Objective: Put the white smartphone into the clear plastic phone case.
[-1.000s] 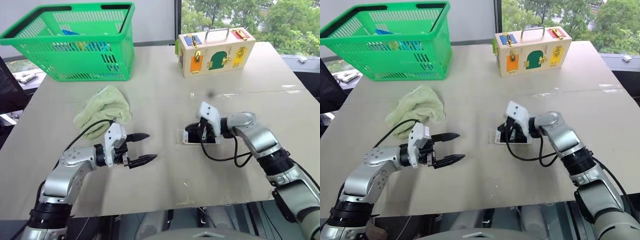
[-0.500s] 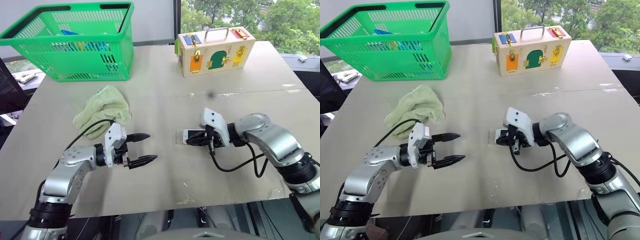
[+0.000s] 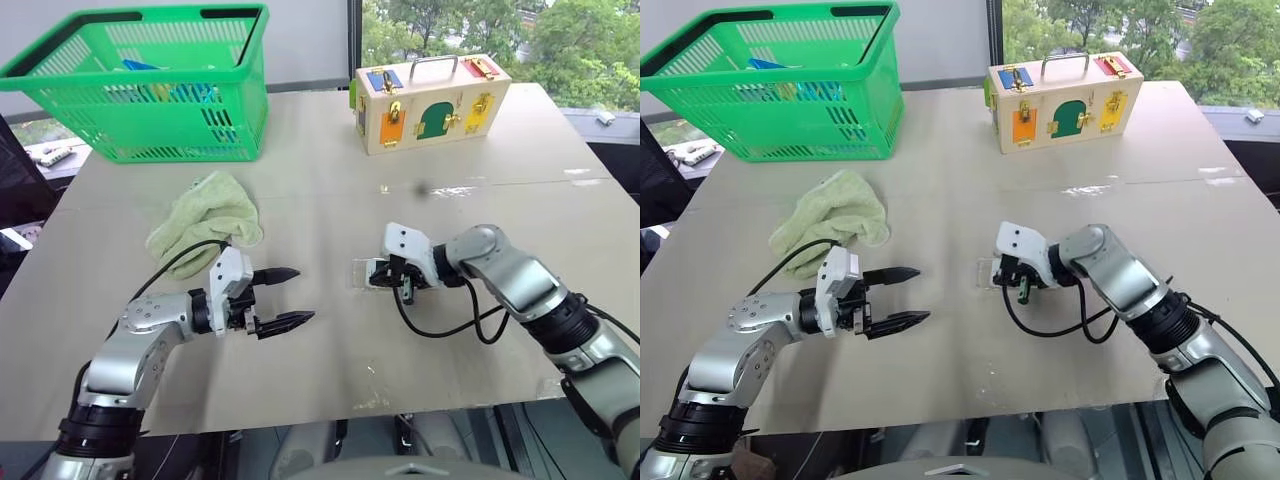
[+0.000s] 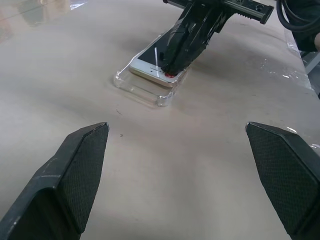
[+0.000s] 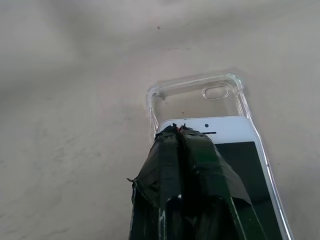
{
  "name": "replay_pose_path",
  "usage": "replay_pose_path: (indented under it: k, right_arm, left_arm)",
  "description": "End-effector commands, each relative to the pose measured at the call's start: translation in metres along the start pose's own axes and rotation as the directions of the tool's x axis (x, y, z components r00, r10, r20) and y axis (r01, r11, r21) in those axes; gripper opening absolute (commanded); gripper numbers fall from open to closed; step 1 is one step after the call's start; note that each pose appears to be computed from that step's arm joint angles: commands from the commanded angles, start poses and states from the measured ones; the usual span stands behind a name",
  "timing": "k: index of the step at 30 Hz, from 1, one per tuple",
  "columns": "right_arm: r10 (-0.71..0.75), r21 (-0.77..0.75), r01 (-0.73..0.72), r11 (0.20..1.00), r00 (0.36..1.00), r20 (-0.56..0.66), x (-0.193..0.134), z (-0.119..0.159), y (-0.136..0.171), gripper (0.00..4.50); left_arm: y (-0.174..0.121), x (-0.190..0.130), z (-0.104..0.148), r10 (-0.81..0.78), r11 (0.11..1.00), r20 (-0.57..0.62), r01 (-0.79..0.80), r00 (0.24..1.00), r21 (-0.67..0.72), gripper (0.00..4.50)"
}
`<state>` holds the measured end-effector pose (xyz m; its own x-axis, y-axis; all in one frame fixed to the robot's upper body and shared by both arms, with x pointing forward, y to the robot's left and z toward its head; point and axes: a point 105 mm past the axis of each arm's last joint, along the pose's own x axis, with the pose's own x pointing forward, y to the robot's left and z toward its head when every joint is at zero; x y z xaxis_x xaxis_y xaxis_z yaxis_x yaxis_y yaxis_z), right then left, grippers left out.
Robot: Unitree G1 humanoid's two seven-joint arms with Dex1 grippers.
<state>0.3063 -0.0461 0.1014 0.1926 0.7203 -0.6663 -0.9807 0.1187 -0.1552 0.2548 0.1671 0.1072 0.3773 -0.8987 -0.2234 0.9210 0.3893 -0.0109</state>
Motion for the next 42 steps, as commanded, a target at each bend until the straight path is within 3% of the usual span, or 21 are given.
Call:
replay_pose_path:
  k: [1,9,12,18,22,26,29,32,33,42]
  right_arm:
    - [0.087,0.055,-0.077,0.995,0.977,-0.193,0.017,-0.043,0.015,0.10]
    - [0.114,0.069,-0.099,0.993,0.954,-0.276,0.027,-0.069,0.015,0.10]
    - [0.096,0.068,-0.085,0.994,0.978,-0.183,0.026,-0.056,0.010,0.10]
    - [-0.012,0.044,0.003,0.999,0.979,0.202,-0.017,0.016,0.002,0.10]
    - [-0.099,0.062,0.085,0.994,0.957,0.272,-0.050,0.032,0.002,0.10]
    - [-0.240,0.096,0.223,0.970,0.941,0.240,-0.077,0.029,-0.002,0.00]
    - [-0.382,0.114,0.369,0.922,0.915,0.129,-0.095,0.007,-0.009,0.00]
    - [-0.471,0.136,0.462,0.876,0.881,0.040,-0.109,-0.015,-0.010,0.00]
    - [-0.500,0.152,0.491,0.858,0.866,0.024,-0.113,-0.020,-0.010,0.00]
    - [-0.604,0.201,0.620,0.759,0.785,-0.141,-0.129,-0.060,-0.004,0.00]
  left_arm:
    - [-0.003,-0.001,0.008,-0.004,0.999,0.016,0.003,1.000,0.036,4.50]
    - [-0.003,0.002,0.008,-0.009,0.999,0.015,0.008,1.000,0.034,4.50]
    - [-0.002,0.004,0.009,-0.010,0.999,0.014,0.010,1.000,0.036,4.50]
    - [0.002,0.011,0.014,-0.012,0.999,0.012,0.012,1.000,0.043,4.50]
    - [0.003,0.018,0.013,-0.030,0.999,-0.008,0.030,1.000,0.044,4.50]
    - [0.005,0.024,0.006,-0.056,0.997,-0.069,0.059,0.996,0.052,3.35]
    - [0.010,0.033,0.003,-0.069,0.995,-0.093,0.076,0.993,0.063,1.76]
    - [0.016,0.043,0.002,-0.071,0.994,-0.111,0.080,0.991,0.073,0.36]
    - [0.019,0.047,0.001,-0.065,0.995,-0.120,0.074,0.991,0.073,0.09]
    - [0.025,0.073,-0.003,-0.082,0.992,-0.162,0.097,0.983,0.085,0.09]
